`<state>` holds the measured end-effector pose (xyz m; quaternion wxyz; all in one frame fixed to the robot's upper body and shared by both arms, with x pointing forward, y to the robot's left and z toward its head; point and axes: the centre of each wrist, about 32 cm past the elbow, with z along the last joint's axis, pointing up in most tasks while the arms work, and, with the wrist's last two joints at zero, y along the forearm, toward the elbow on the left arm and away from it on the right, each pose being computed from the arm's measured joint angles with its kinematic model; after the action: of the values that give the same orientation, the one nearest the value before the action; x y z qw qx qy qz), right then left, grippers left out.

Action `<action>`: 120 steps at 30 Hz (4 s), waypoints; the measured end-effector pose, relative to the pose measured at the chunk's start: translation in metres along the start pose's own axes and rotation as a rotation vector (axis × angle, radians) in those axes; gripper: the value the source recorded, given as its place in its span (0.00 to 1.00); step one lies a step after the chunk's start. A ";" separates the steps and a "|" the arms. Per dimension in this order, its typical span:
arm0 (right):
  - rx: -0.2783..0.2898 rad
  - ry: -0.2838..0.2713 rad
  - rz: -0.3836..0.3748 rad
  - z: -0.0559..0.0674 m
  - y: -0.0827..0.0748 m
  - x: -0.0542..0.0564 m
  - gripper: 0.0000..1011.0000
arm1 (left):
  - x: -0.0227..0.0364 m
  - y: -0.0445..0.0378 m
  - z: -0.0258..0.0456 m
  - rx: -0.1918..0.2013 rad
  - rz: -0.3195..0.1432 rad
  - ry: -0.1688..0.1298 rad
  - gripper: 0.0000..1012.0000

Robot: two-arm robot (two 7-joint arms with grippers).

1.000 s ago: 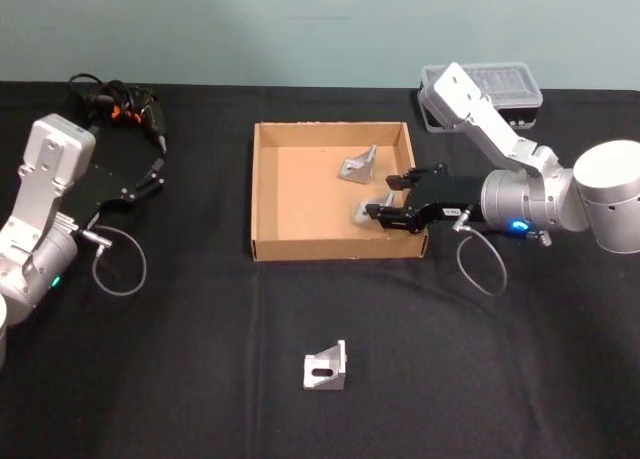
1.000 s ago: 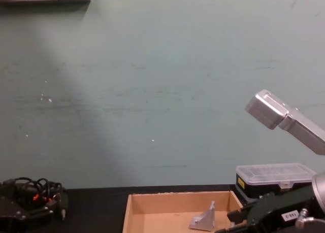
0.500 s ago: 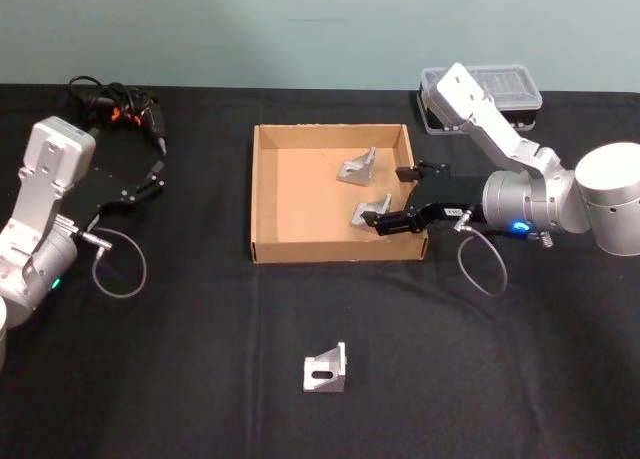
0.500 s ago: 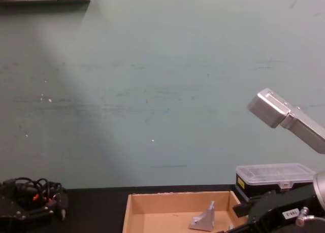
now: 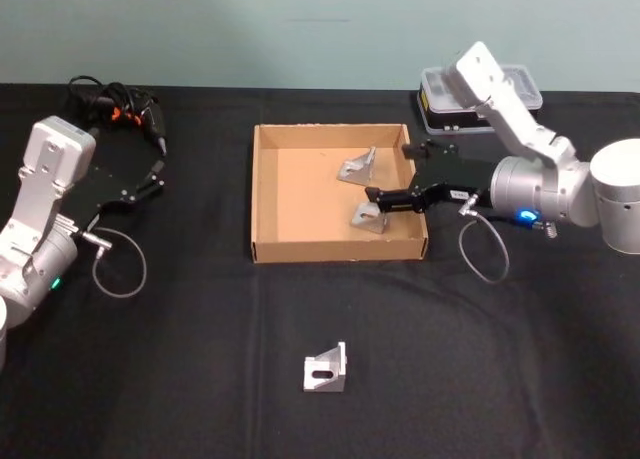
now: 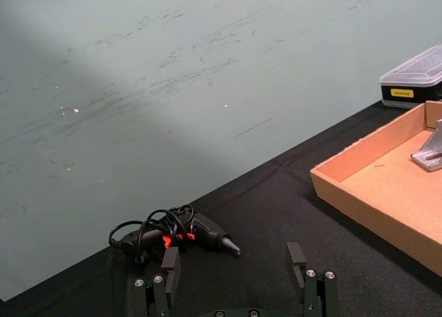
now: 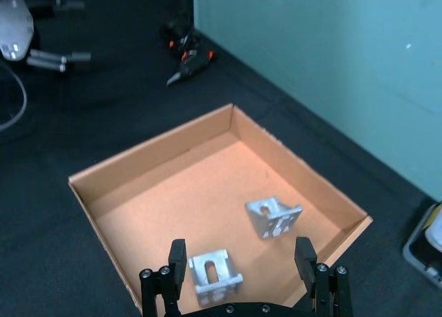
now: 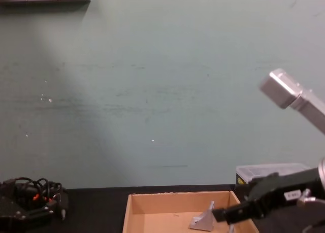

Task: Use one hand to pick up the angle iron from the table and place it into the box.

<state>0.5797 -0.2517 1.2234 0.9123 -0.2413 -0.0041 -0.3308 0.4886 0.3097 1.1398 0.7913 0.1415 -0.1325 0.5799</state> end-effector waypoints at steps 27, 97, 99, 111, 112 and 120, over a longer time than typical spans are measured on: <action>0.115 0.040 0.186 0.025 -0.075 -0.033 0.99 | 0.0000 0.0000 0.0000 0.000 0.000 0.000 0.99; -0.143 -0.149 0.504 -0.008 -0.027 -0.092 0.99 | 0.0000 0.0000 0.0000 0.000 0.000 0.000 0.99; -0.143 -0.148 0.506 -0.009 -0.025 -0.093 0.99 | 0.0000 0.0000 0.0000 0.000 0.000 0.000 0.99; -0.148 -0.149 0.507 -0.011 -0.017 -0.094 0.99 | 0.0000 0.0000 0.0000 0.000 0.000 0.000 0.99; -0.150 -0.149 0.507 -0.011 -0.017 -0.094 0.99 | 0.0000 0.0000 0.0000 0.000 0.000 0.000 0.99; -0.157 -0.147 0.506 -0.014 -0.013 -0.095 0.96 | 0.0000 0.0000 0.0000 0.000 0.000 0.000 0.99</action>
<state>0.4953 -0.2094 1.2010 0.9417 -0.3278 0.0158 -0.0735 0.4886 0.3097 1.1398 0.7913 0.1415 -0.1325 0.5799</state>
